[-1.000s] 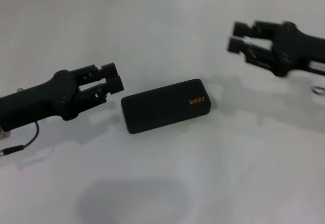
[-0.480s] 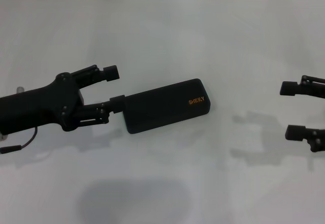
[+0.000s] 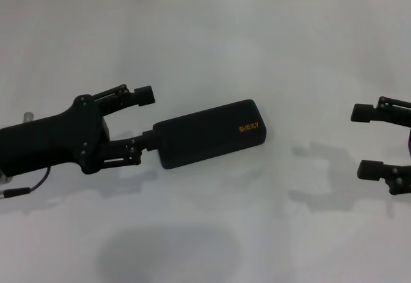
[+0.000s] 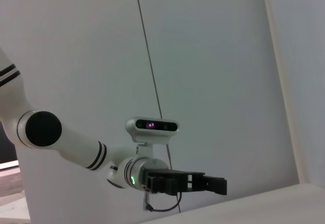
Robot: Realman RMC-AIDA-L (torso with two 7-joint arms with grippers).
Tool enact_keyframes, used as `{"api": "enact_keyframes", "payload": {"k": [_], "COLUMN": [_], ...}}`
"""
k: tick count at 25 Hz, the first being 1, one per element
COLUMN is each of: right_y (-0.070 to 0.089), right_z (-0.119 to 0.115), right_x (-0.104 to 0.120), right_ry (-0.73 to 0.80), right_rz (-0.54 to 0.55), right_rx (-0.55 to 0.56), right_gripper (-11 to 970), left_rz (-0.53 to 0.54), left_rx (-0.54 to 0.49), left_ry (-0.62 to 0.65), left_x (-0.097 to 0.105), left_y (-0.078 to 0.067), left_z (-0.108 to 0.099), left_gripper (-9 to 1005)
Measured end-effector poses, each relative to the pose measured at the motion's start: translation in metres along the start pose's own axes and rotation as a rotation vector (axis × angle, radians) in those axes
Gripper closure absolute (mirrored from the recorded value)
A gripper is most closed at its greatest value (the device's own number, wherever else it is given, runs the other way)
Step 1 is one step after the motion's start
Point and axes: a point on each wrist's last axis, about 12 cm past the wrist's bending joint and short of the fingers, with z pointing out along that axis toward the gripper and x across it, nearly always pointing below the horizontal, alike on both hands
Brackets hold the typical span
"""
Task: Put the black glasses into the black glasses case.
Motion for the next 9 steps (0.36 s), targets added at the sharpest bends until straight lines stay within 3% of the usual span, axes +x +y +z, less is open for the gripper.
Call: {"api": "enact_keyframes", "payload": {"k": [9], "right_y": [0.0032], "right_z": [0.0084], "right_x": [0.0017], "right_ry": [-0.027], "right_rz": [-0.002], "right_rx": [-0.014], "right_gripper": [69], "left_rz": [-0.013], "left_rx": [0.019], "left_ry": [-0.011], "left_x": [0.0007], "left_y": [-0.0037], "left_z": [-0.0006], "left_gripper": [130]}}
